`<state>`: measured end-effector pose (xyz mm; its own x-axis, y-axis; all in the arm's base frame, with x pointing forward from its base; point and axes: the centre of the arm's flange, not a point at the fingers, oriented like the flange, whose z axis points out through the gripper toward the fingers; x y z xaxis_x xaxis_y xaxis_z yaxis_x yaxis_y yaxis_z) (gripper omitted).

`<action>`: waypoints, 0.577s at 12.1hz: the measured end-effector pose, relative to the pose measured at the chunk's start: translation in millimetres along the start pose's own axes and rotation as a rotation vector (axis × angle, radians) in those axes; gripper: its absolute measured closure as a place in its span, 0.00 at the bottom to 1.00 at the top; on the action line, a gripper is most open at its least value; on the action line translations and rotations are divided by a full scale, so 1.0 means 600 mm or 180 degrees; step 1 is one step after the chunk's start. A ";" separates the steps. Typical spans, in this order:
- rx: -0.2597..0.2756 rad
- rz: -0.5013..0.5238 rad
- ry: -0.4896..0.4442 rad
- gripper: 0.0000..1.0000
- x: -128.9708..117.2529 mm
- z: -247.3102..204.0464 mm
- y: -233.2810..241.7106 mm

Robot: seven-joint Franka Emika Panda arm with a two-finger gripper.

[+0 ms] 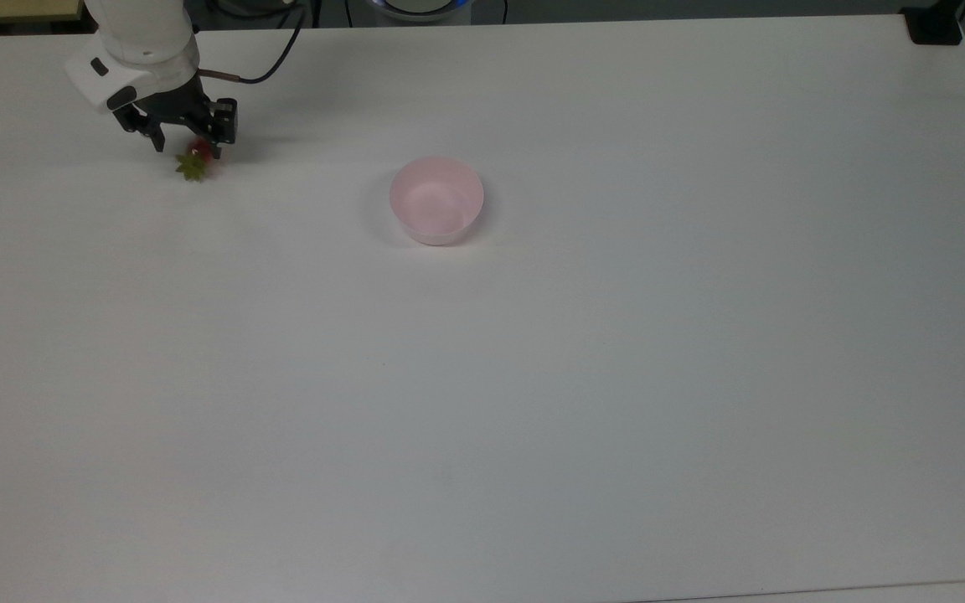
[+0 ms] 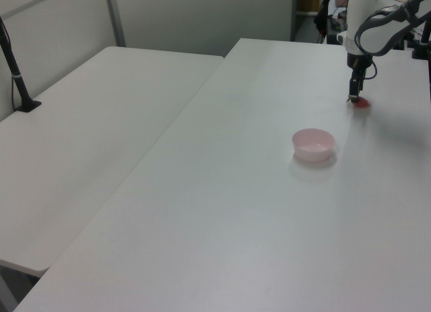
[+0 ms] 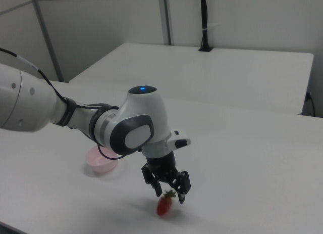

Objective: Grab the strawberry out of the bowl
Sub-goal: 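Open the gripper to release the strawberry and raise it away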

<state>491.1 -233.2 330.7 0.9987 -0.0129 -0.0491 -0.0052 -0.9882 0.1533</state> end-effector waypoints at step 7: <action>0.0115 0.0123 0.0079 0.00 0.022 -0.104 0.003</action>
<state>507.3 -225.7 392.1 0.9987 -0.0479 -0.0193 -0.0453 -0.9919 0.1190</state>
